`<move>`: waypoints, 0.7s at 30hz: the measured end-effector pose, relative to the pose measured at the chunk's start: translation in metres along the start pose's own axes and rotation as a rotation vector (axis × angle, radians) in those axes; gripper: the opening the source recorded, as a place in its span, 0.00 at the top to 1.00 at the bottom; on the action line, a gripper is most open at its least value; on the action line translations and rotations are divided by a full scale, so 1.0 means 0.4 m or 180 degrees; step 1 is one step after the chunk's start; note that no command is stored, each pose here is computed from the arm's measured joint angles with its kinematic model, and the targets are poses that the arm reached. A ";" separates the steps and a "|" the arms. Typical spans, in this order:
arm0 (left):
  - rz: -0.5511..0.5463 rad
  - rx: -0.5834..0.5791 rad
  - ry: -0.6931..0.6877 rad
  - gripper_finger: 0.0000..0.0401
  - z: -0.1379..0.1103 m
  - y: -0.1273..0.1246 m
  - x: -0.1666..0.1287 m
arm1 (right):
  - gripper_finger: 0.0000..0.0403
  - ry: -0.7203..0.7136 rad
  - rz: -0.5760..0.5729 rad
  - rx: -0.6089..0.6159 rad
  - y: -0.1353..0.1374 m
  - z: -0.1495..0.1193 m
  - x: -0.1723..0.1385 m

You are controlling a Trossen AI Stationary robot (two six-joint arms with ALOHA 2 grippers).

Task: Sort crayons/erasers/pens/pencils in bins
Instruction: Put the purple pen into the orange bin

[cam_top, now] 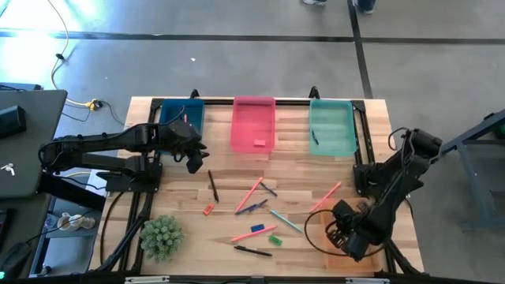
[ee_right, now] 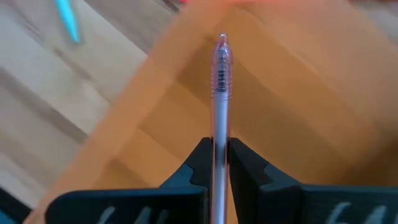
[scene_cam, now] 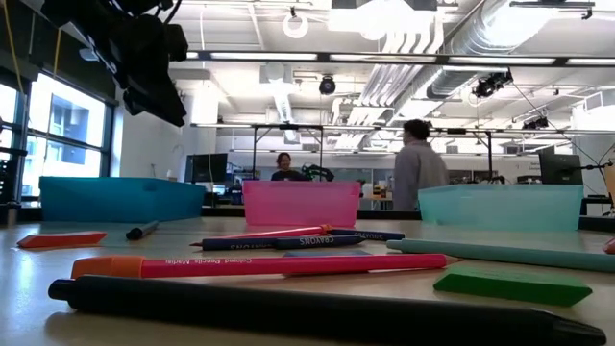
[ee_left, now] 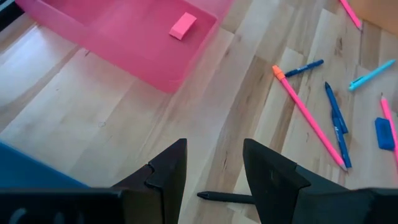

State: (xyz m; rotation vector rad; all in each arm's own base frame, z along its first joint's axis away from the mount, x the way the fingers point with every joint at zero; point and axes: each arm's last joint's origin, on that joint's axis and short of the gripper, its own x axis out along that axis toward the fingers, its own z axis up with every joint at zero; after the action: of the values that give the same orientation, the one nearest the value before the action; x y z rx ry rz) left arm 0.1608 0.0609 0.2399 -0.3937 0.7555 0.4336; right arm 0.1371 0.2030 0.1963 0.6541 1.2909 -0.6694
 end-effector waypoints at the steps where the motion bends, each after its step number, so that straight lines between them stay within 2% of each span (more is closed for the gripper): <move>1: -0.0008 -0.0005 0.0003 0.64 0.000 0.000 0.000 | 0.97 0.0025 -0.0035 0.0038 0.002 -0.007 0.006; 7: -0.0035 -0.0005 0.0010 0.64 0.000 -0.001 0.000 | 0.97 0.0084 -0.0082 0.0154 0.023 -0.037 0.046; 11: -0.0237 0.0065 0.0062 0.64 -0.002 -0.009 0.000 | 0.96 0.0101 -0.0039 0.0273 0.037 -0.044 0.064; 21: -0.0448 0.0237 0.0223 0.64 -0.015 -0.050 0.016 | 0.83 0.0095 -0.0049 0.0484 0.041 -0.045 0.070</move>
State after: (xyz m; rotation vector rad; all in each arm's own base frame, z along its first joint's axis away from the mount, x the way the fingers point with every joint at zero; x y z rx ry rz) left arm 0.1718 0.0425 0.2352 -0.3910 0.8040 0.2599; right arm 0.1424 0.2249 0.1668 0.7813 1.2821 -0.7784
